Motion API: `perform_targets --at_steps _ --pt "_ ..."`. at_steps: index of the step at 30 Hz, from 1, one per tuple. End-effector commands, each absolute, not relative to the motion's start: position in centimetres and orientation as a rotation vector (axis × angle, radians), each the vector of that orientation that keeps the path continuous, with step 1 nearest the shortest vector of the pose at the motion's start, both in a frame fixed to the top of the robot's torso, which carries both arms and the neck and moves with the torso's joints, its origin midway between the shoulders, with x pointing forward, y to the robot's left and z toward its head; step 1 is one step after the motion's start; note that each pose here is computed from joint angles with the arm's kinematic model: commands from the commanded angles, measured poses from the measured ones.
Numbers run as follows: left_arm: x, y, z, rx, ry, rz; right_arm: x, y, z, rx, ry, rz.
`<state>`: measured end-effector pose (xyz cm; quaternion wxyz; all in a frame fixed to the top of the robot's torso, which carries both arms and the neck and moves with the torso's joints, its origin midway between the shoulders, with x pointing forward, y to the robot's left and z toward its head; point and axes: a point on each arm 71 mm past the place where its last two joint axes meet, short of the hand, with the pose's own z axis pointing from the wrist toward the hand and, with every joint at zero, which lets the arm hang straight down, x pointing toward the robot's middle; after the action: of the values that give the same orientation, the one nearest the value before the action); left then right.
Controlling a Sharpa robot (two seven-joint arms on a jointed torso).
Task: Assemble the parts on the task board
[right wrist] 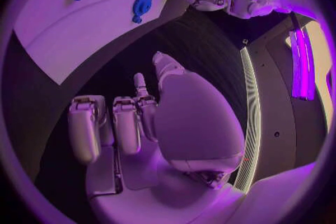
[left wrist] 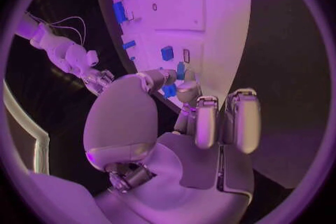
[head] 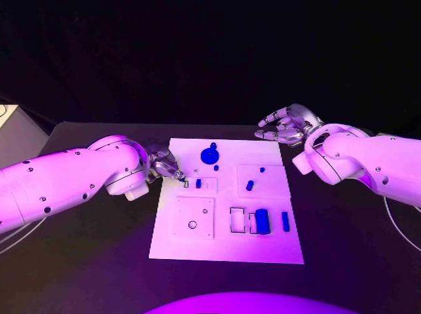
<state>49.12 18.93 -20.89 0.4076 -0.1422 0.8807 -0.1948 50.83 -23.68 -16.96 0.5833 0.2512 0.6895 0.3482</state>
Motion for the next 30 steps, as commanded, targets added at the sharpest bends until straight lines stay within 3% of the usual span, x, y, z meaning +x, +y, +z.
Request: perform_targets --at_steps 1,15,30 --pt "49.0 18.4 -20.9 -0.313 2.181 -0.471 50.7 -23.5 -17.0 0.556 1.616 0.826" --pt "48.8 17.1 -21.2 -0.258 2.191 -0.477 50.7 -23.4 -17.1 0.546 1.633 0.827" --pt "48.9 17.1 -21.6 -0.219 2.212 -0.434 50.7 -23.4 -17.1 0.544 1.630 0.827"
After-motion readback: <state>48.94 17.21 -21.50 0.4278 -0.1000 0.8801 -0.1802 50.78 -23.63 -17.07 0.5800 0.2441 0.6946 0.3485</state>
